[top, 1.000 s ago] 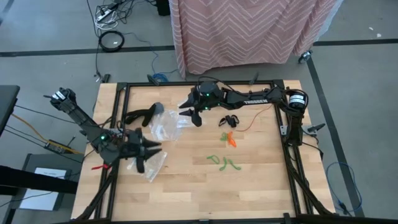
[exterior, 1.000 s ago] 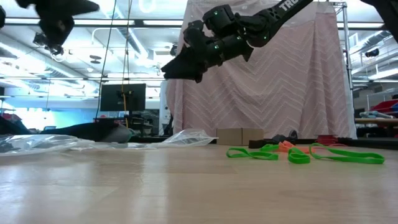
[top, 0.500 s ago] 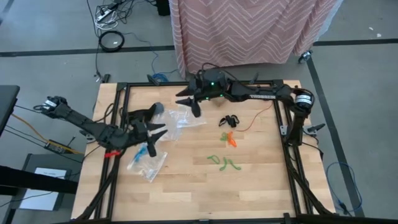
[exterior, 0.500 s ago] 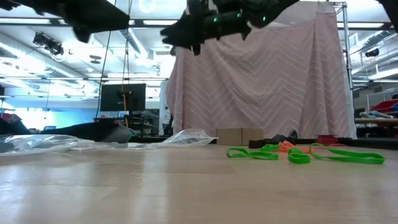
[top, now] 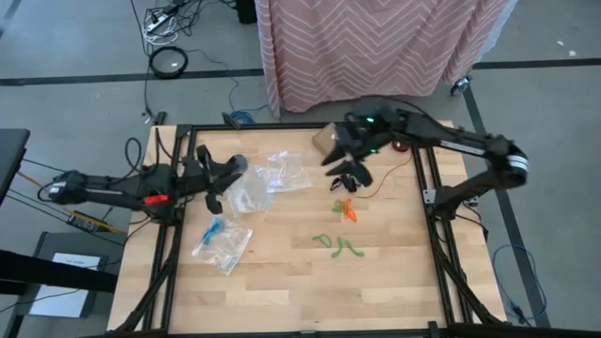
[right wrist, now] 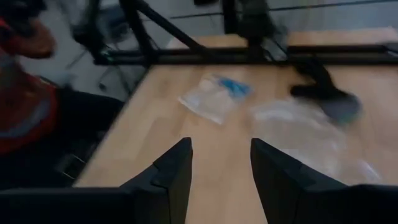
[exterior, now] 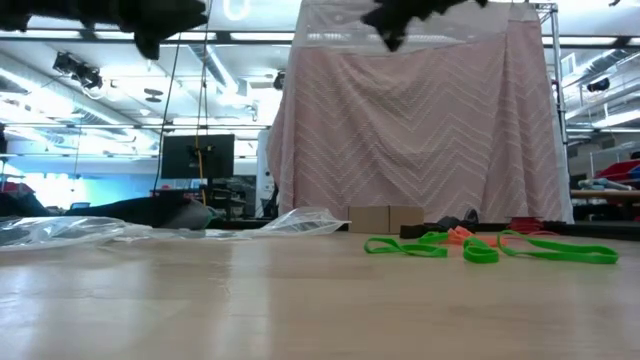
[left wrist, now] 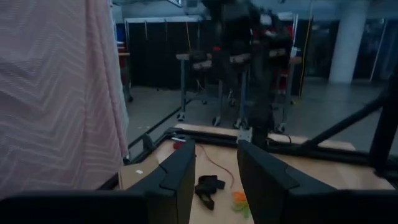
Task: Sort rubber bands
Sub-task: Open the transparent zip bag
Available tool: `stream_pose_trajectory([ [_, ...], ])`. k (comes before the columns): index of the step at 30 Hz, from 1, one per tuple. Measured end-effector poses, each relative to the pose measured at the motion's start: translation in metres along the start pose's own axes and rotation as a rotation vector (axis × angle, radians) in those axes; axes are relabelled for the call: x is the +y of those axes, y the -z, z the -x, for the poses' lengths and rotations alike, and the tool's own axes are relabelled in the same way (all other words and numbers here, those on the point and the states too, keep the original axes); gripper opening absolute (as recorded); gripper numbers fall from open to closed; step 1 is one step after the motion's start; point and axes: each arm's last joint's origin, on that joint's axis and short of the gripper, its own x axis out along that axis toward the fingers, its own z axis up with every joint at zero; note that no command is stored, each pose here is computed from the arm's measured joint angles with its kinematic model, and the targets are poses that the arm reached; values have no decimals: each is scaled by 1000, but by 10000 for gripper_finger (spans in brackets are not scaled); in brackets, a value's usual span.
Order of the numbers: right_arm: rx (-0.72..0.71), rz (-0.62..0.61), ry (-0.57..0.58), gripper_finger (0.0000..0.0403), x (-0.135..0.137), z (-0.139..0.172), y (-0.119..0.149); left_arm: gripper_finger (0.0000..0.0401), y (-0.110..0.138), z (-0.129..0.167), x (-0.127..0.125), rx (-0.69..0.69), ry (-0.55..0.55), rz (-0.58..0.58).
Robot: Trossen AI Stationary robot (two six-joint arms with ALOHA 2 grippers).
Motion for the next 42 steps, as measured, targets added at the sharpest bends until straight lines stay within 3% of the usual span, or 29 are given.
stream_pose_trajectory([
  [3, -17, -24, 95, 150, 7, 17, 30, 129, 9, 7, 8, -15, -8, 35],
  [9, -257, -73, 185, 150, 19, 36, 85, 129, 34, 12, 13, 23, 7, 87],
  [12, -380, -143, 282, 150, 20, 33, 111, 129, 48, 11, 14, 60, -8, 87],
  [17, -389, -174, 366, 150, 17, 10, 146, 129, 61, 9, 16, 105, -39, 114],
  [22, -350, -201, 490, 150, 12, -12, 149, 129, 60, 6, 17, 78, -85, 204],
  [32, -47, 13, 669, 155, 7, -77, 139, 129, 74, -5, 15, 177, -113, 161],
  [36, 121, 24, 708, 155, 7, -95, 135, 129, 82, -10, 14, 234, -120, 146],
  [42, 225, 140, 708, 155, 4, -128, 116, 129, 93, -18, 13, 300, -138, 123],
])
